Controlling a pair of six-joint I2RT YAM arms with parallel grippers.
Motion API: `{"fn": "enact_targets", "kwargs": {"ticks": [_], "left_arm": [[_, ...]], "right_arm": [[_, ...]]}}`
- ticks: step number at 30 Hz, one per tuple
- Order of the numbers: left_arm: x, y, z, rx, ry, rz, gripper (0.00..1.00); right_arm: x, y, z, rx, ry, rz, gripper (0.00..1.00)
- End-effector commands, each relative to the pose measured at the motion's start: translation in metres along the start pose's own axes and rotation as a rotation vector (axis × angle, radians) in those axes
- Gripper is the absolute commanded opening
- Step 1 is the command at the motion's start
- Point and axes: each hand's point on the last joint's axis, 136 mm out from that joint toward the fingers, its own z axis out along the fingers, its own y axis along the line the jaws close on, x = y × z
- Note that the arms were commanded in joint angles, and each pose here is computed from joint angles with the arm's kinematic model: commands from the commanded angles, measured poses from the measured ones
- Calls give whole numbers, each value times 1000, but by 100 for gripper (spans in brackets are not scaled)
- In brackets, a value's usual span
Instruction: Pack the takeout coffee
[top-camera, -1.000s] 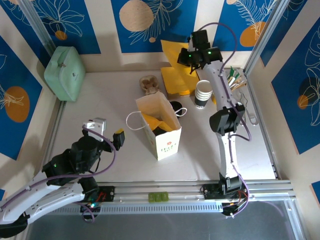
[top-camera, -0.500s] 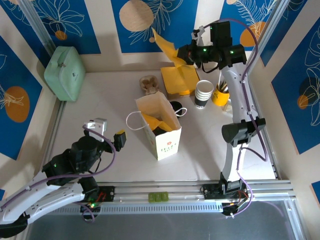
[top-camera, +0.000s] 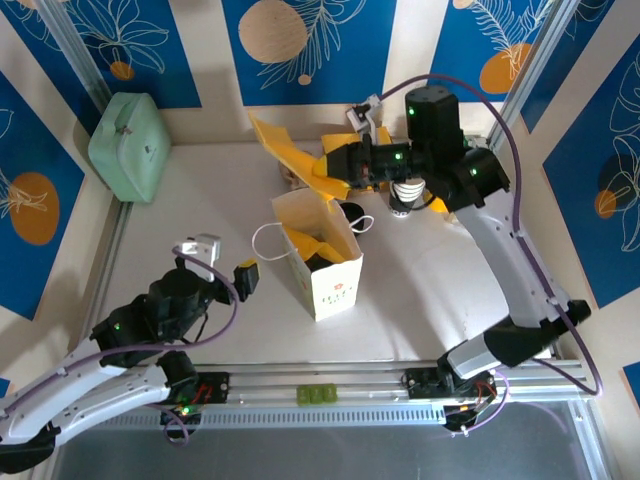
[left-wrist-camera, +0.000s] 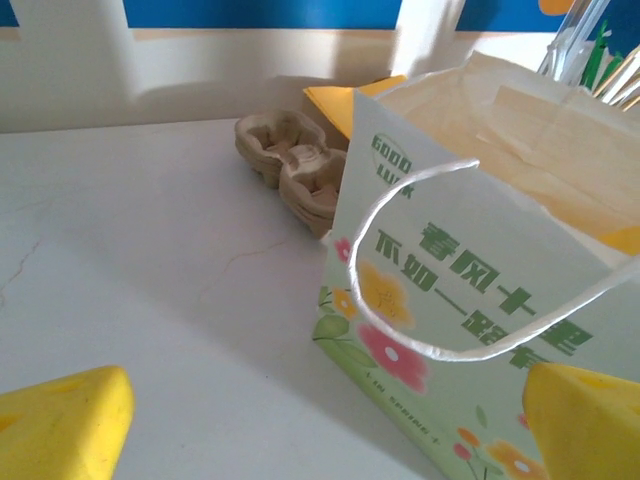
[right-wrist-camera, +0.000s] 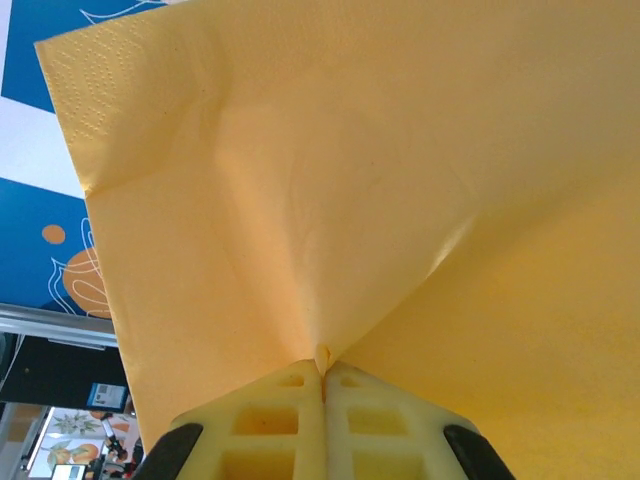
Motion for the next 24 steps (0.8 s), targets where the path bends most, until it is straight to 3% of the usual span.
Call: {"fn": "enact_targets", "kwargs": {"ticks": [1, 13, 24], "left_arm": [[-11, -9, 0, 35, -33, -37, 99], [-9, -8, 1, 30, -28, -34, 100], [-10, -7, 1, 25, -31, -22, 99]], "right_arm": [[4, -7, 4, 43, -55, -1, 0], [40, -77, 28, 209, 5, 70, 0], [71, -152, 41, 579, 101, 40, 0]]}}
